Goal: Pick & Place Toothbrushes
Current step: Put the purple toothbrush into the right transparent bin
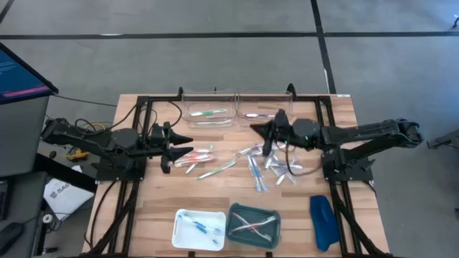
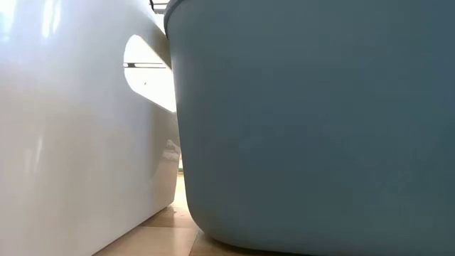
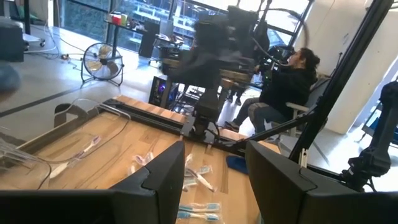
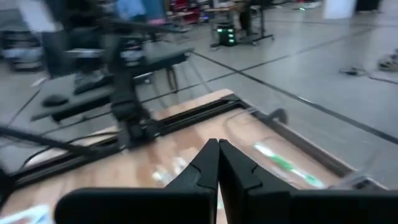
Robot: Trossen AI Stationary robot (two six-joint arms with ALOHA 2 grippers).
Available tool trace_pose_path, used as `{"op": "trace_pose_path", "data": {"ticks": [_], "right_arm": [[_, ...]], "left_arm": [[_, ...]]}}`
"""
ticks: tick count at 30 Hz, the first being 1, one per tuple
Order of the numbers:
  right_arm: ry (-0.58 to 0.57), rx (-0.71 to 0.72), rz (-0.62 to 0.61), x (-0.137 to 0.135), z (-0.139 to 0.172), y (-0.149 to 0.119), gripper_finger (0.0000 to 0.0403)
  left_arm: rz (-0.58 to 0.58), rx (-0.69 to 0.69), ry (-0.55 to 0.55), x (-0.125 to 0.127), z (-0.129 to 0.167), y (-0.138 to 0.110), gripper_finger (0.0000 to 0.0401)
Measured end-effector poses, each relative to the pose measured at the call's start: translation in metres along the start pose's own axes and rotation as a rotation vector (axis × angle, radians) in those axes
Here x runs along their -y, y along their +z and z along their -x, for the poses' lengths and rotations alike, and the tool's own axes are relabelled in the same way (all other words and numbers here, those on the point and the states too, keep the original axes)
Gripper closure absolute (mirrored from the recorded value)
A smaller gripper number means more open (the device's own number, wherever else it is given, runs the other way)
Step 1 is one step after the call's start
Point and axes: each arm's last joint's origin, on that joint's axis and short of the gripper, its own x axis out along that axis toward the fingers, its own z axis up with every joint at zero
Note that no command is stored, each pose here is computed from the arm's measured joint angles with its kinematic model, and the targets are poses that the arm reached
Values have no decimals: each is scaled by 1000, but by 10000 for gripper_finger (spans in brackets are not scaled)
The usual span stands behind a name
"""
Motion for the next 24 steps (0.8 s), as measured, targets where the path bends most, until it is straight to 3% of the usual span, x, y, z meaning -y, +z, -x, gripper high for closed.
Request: {"op": "trace_pose_path", "data": {"ticks": [5,14,18,24], "right_arm": [[49,-100,-21,32,-14,2,403],[118,-565,-126,77,-40,-35,397],[136,-749,-115,85,-49,-60,376],[196,-869,-80,75,-60,-86,342]], "left_arm": [[-14,3,-1,0,0,0,238],[-16,9,-3,0,0,1,238],[-17,11,-3,0,0,1,238],[-22,12,-4,0,0,1,238]]}}
